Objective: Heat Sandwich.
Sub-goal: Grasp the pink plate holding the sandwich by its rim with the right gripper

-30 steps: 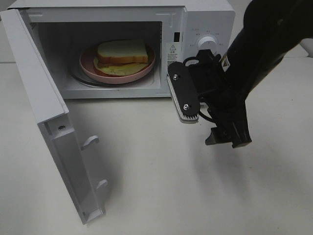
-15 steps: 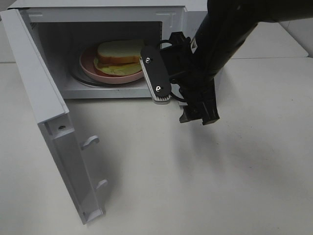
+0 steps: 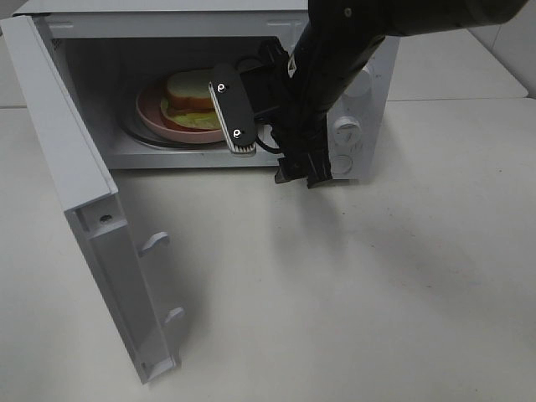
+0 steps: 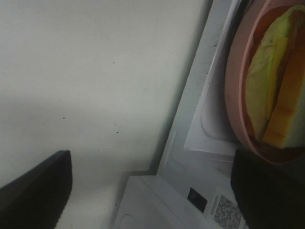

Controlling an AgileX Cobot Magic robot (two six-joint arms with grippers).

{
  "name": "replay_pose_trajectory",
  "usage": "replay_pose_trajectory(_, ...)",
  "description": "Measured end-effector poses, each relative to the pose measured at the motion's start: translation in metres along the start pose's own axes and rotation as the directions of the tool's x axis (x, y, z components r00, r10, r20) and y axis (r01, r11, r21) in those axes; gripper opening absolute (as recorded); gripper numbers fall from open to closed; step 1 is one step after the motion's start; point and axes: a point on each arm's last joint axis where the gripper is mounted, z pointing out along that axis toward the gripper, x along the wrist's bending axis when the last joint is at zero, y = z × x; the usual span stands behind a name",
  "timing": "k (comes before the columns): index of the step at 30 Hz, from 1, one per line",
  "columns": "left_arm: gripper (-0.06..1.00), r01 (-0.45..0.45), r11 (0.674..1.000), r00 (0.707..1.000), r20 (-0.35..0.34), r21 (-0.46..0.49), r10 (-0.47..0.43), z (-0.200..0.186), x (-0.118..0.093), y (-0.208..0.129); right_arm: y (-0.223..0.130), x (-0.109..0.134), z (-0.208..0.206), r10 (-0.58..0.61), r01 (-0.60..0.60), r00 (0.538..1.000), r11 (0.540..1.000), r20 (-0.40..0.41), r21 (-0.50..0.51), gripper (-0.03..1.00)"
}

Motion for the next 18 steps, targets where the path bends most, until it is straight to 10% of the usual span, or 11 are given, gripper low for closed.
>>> replay_pose_trajectory(18, 0.97, 0.0, 1.0, 1.0, 0.0, 0.0, 0.0, 0.0, 0.0, 0.0, 0.013, -0.035, 0.049, 0.002, -0.002, 0.999, 1.0, 0.039, -0.01, 0.83)
